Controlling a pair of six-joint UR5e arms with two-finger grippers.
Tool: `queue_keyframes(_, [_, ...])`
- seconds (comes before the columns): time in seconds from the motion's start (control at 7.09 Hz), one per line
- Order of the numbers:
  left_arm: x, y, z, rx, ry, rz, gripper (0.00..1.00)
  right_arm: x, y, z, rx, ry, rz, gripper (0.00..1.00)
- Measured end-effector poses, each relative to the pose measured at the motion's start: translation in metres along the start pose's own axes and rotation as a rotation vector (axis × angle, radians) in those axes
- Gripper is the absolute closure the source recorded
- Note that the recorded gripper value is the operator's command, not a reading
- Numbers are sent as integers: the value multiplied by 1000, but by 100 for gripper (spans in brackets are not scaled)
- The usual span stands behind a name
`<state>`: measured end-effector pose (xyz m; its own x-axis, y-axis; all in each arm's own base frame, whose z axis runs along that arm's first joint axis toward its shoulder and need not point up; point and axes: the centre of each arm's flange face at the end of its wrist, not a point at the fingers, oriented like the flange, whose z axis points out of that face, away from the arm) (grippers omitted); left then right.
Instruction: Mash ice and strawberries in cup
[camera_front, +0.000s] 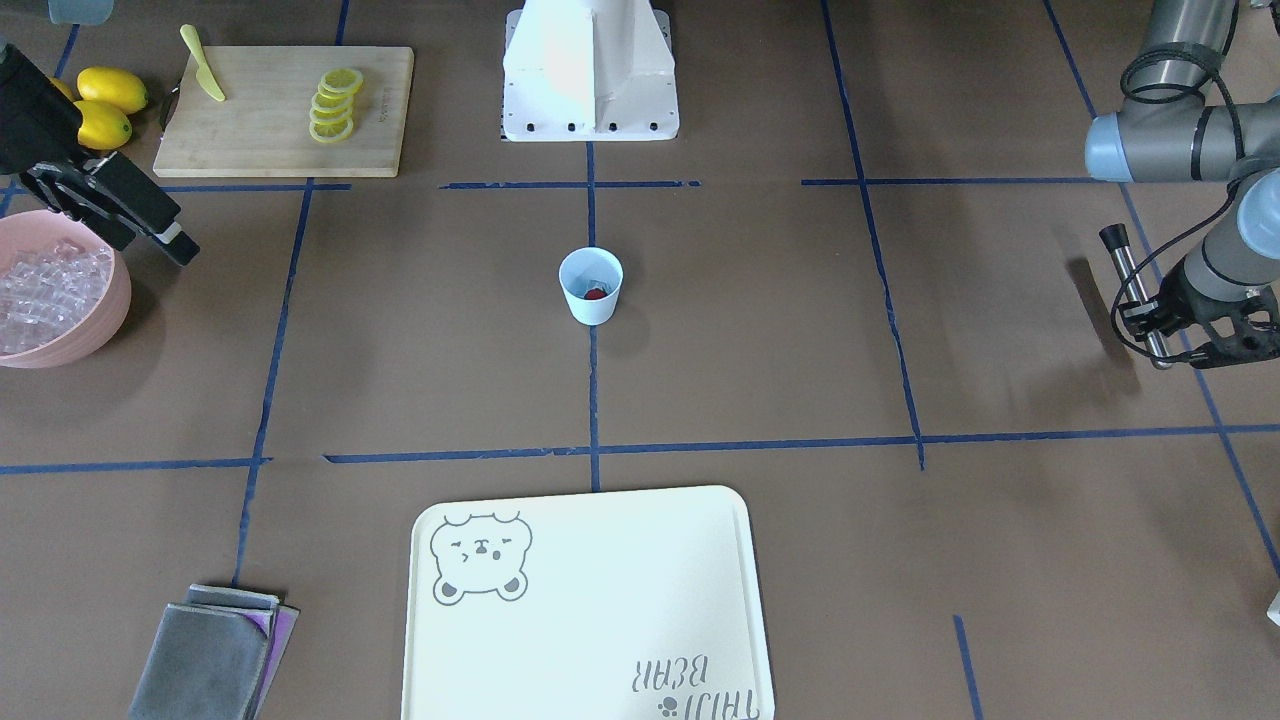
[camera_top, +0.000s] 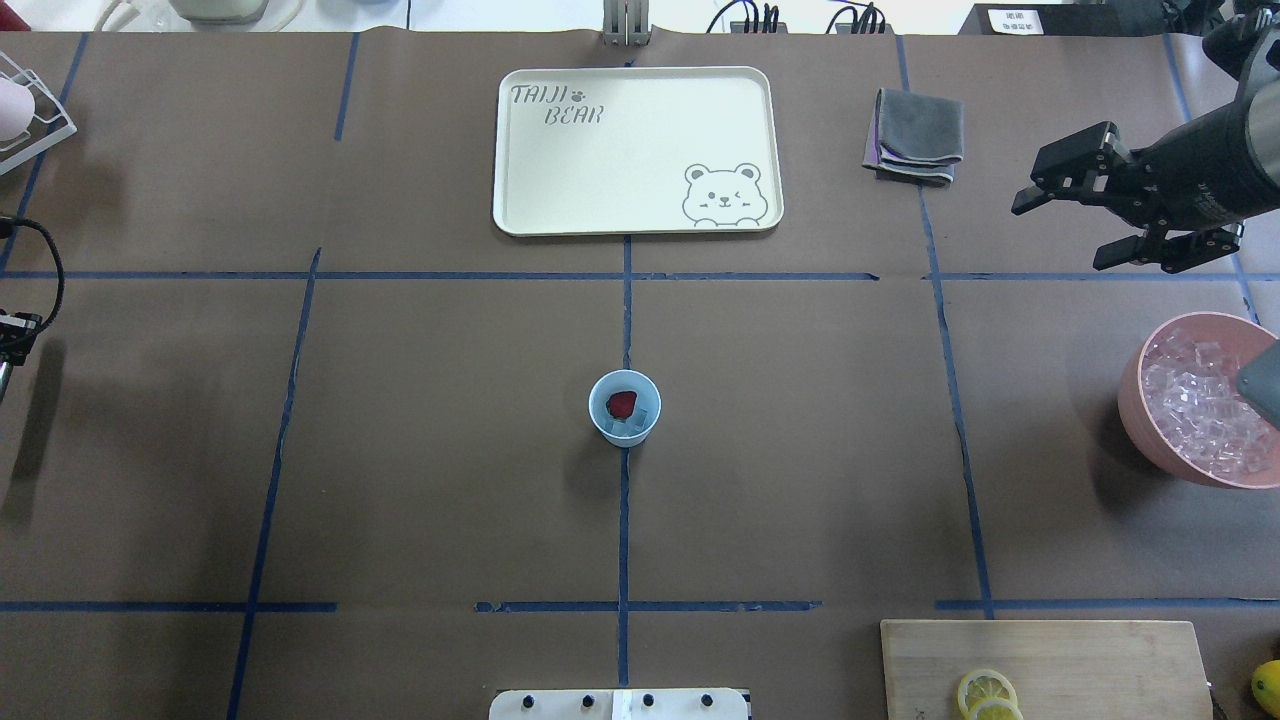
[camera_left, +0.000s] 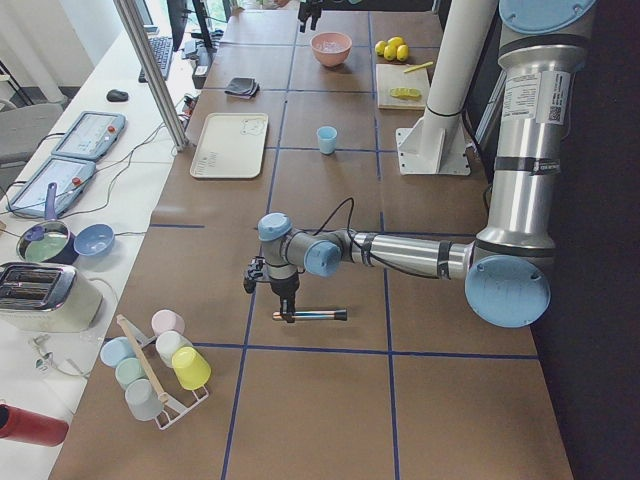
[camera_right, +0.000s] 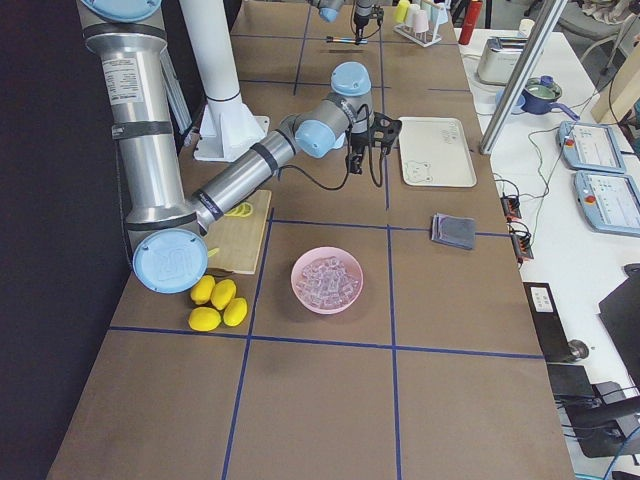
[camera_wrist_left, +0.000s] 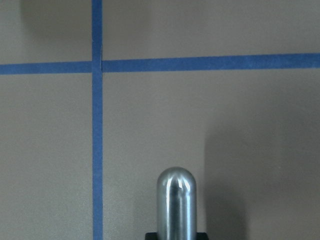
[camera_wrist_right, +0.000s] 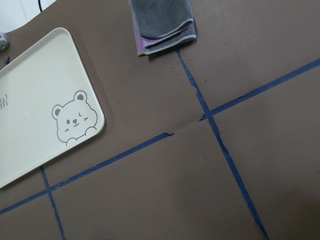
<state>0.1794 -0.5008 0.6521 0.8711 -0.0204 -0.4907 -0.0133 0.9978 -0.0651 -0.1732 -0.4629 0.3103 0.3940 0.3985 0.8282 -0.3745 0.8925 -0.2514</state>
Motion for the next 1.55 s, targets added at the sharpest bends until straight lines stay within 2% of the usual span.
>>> queue_keyframes(0.56, [-1, 1, 6, -11, -4, 1, 82, -1, 1, -2, 0, -3, -2, 0])
queue_keyframes(0.85, [-1, 1, 8, -15, -7, 17, 72, 0, 0, -1, -1, -1, 0, 0])
queue_keyframes(0.99, [-3, 1, 11, -20, -9, 28, 70, 0, 0, 0, -1, 0, 1, 0])
queue_keyframes(1.13, [-4, 1, 13, -24, -12, 33, 56, 0, 0, 0, -1, 0, 0, 0])
queue_keyframes(1.27, [-4, 1, 14, -26, -12, 34, 35, 0, 0, 0, -1, -1, 0, 0])
queue_keyframes(1.55, [-3, 0, 14, -25, -11, 34, 31, 0, 0, -1, -1, -2, -1, 0])
